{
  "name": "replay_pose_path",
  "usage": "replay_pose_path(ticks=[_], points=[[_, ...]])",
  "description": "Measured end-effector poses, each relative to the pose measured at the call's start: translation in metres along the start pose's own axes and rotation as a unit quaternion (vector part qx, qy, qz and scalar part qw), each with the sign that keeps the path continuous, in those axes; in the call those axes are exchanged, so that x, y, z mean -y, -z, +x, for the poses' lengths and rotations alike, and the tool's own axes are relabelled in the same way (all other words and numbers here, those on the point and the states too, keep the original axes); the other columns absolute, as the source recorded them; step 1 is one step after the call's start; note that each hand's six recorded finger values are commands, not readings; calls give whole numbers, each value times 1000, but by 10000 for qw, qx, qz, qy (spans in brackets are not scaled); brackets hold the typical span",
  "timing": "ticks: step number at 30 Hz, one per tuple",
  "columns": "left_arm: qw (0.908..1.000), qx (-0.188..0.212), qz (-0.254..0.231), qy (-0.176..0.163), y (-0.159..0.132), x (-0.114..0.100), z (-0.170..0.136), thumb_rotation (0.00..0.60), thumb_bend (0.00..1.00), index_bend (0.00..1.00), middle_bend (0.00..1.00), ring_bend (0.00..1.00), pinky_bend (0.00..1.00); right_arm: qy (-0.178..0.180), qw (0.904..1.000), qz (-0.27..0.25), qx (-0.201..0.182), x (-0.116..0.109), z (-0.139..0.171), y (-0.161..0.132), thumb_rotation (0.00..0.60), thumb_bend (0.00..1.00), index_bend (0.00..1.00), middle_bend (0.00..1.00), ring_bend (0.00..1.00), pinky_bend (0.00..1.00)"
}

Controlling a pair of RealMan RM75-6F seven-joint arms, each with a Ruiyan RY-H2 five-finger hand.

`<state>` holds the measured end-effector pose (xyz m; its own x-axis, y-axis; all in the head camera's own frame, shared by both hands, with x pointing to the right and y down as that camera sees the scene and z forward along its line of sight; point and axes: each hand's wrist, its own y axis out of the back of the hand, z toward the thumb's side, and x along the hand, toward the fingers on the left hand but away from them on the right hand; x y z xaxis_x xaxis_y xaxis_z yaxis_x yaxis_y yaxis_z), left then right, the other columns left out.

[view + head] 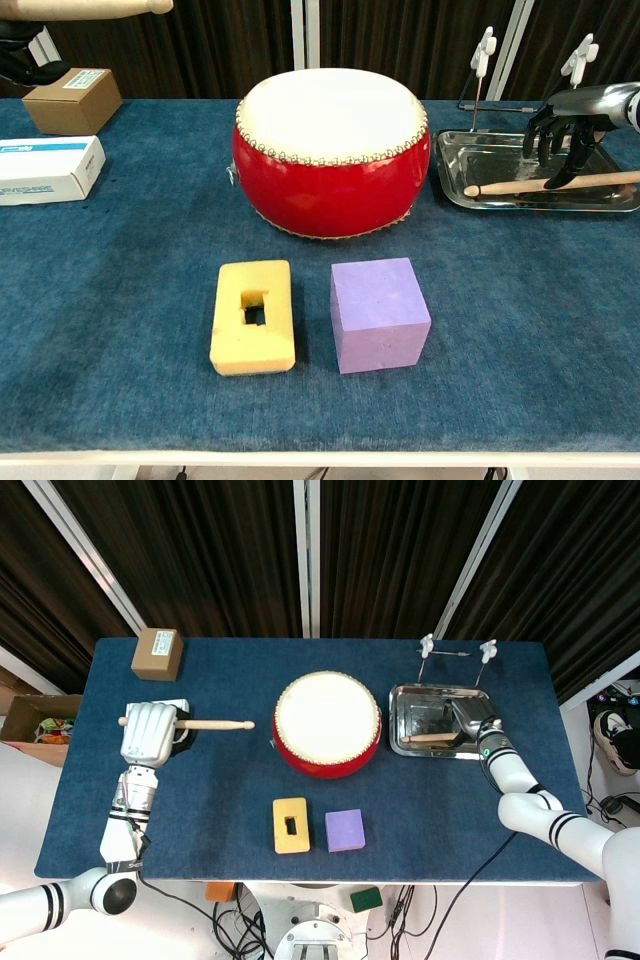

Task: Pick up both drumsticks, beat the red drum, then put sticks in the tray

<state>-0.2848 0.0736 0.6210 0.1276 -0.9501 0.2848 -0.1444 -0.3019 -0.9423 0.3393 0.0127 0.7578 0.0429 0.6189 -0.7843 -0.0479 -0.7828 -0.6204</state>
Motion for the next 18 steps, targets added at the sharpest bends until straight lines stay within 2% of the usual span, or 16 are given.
replay_pose_path(ticks=[7, 13, 18], points=[[9999, 94, 64, 76, -4, 5, -1, 600, 337, 984, 989, 1000, 1000, -12, 9999, -93, 39, -4, 11, 0, 600, 125, 151, 259, 97, 185], [9992, 236, 231, 236, -13, 10, 2, 600, 337, 974, 983, 1000, 1000, 247, 9992, -89, -309, -24, 39, -13, 600, 125, 195, 349, 123, 194], [9982, 350, 258, 420, -27, 14, 8, 600, 335, 959, 975, 996, 1000, 596, 9955, -80, -735, -55, 80, -28, 600, 142, 250, 376, 134, 205]])
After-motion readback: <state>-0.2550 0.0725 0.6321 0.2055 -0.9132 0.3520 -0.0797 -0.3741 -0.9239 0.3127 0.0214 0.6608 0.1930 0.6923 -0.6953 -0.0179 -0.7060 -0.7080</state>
